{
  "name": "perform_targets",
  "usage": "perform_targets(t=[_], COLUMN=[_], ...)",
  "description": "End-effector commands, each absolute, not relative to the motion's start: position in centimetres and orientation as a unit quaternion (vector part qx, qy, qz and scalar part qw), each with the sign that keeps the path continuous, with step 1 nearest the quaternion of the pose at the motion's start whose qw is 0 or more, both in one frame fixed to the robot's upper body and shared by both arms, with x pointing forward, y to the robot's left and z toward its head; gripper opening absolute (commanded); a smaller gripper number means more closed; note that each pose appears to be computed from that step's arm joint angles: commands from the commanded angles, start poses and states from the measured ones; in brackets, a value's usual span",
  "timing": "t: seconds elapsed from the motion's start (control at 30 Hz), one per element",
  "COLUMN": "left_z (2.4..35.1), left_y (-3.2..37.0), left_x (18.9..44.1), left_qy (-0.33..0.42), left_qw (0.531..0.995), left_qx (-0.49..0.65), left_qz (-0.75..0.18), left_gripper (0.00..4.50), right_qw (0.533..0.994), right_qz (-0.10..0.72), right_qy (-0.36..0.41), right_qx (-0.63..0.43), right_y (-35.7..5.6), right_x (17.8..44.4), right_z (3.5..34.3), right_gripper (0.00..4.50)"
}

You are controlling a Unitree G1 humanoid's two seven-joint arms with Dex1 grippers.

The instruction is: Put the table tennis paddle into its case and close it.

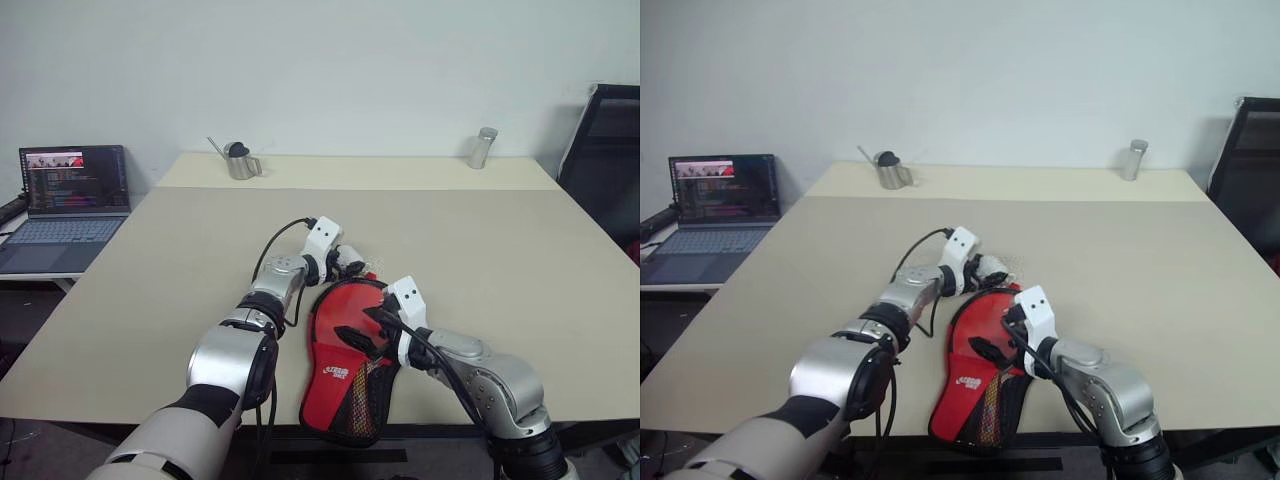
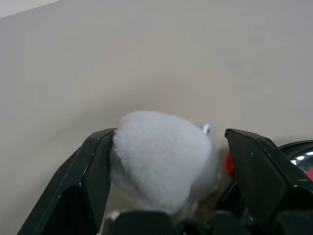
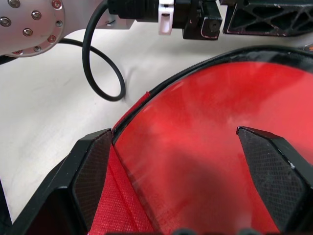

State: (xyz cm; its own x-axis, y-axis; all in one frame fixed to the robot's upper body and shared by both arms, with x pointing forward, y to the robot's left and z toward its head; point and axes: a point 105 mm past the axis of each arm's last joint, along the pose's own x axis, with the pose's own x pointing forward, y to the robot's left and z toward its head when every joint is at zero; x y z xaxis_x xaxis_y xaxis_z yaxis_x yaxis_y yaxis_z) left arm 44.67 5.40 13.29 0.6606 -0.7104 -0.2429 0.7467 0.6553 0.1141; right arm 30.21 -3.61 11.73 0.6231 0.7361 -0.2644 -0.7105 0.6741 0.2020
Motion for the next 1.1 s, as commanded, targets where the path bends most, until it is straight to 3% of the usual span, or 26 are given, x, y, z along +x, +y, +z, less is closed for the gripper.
perform_targets(t=[0.03, 0.23, 0.37, 0.63, 0.93, 1.1], left_z=[14.8, 14.7, 16.9, 21.0, 19.7, 19.1], left_y=[4.7, 4.8, 4.7, 4.1, 8.8, 11.0], left_x=[44.4, 43.8, 44.0, 42.9, 44.6, 44.0], left_qy=[0.068, 0.074, 0.056, 0.025, 0.019, 0.015], left_qw=[0.894, 0.881, 0.881, 0.831, 0.894, 0.89], left_qx=[0.08, 0.07, -0.018, -0.123, -0.028, 0.03], left_qz=[-0.436, -0.463, -0.469, -0.542, -0.447, -0.455], left_gripper=[3.83, 3.83, 3.83, 3.83, 3.83, 3.83], right_qw=[0.902, 0.901, 0.901, 0.901, 0.9, 0.899], right_qz=[0.409, 0.41, 0.411, 0.412, 0.414, 0.417], right_qy=[0.135, 0.133, 0.132, 0.13, 0.131, 0.125], right_qx=[0.041, 0.041, 0.042, 0.041, 0.041, 0.041], right_y=[-3.5, -3.5, -3.5, -3.5, -3.5, -3.7], right_x=[30.4, 30.5, 30.5, 30.6, 30.6, 30.6], right_z=[13.1, 13.3, 13.3, 13.4, 13.4, 13.8], right_gripper=[4.46, 4.46, 4.46, 4.46, 4.46, 4.46])
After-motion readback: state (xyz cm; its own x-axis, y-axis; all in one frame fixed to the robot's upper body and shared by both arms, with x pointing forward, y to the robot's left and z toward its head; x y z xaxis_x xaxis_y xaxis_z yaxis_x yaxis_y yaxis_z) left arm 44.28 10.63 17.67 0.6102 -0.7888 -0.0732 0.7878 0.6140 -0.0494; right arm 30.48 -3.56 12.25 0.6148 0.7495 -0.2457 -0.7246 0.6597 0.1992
